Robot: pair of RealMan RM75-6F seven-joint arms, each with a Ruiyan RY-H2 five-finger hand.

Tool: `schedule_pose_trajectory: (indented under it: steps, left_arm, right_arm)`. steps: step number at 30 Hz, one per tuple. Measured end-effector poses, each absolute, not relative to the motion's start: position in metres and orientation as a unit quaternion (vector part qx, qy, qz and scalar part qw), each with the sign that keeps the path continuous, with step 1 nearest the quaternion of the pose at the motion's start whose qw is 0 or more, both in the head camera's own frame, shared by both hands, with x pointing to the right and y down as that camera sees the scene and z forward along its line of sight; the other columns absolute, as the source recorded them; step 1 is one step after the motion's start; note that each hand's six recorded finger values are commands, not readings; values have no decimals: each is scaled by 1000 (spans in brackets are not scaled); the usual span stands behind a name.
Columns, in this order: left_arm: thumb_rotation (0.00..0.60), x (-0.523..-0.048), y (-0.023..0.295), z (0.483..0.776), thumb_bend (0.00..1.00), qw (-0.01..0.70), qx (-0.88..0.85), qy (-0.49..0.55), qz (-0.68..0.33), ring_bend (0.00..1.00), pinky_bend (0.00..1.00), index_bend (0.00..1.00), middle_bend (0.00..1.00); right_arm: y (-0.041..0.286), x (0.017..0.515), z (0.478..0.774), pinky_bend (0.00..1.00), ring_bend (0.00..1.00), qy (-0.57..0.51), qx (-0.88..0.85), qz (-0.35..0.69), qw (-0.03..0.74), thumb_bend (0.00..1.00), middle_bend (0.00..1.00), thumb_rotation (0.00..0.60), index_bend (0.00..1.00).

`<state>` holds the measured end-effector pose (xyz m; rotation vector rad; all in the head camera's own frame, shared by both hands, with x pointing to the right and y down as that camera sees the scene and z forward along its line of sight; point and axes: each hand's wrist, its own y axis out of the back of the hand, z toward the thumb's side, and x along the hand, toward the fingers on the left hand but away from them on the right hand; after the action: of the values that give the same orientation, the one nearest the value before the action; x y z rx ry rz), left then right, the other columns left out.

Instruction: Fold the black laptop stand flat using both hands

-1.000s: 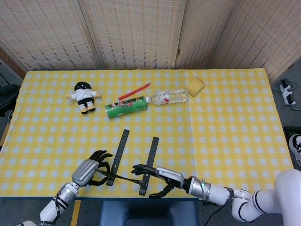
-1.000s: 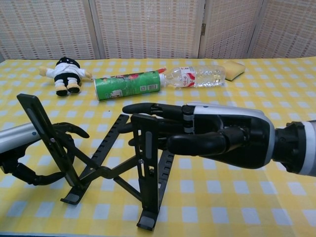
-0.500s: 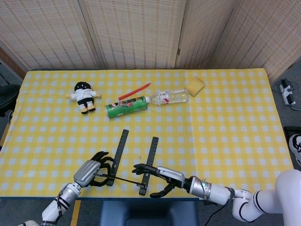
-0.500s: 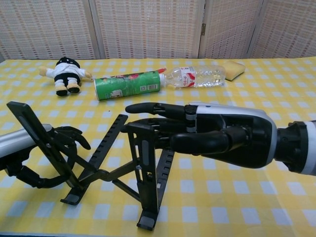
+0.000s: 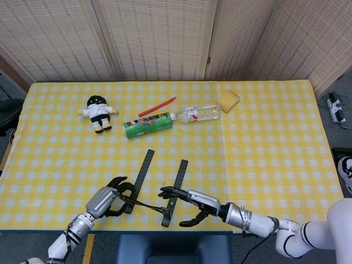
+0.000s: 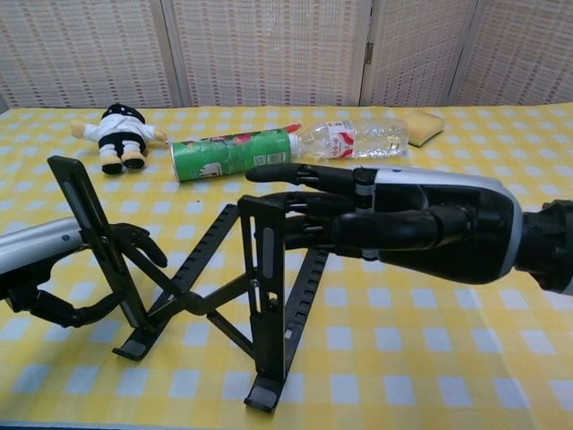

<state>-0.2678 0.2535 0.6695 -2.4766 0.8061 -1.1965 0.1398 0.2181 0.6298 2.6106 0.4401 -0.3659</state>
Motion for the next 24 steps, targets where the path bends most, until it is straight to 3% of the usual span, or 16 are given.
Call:
schedule_pose_trajectory:
  steps: [10, 24]
  left_arm:
    - [600, -265, 242, 658, 526, 121, -863, 293, -394, 37, 0, 258, 220]
    - [600, -229, 182, 651, 504, 154, -861, 292, -387, 0, 0, 207, 152]
  right_arm:
    - [209, 168, 628, 0, 95, 185, 948, -153, 211, 262, 93, 433, 0]
    - [170, 229, 588, 0, 93, 284, 941, -129, 132, 263, 86, 432, 0]
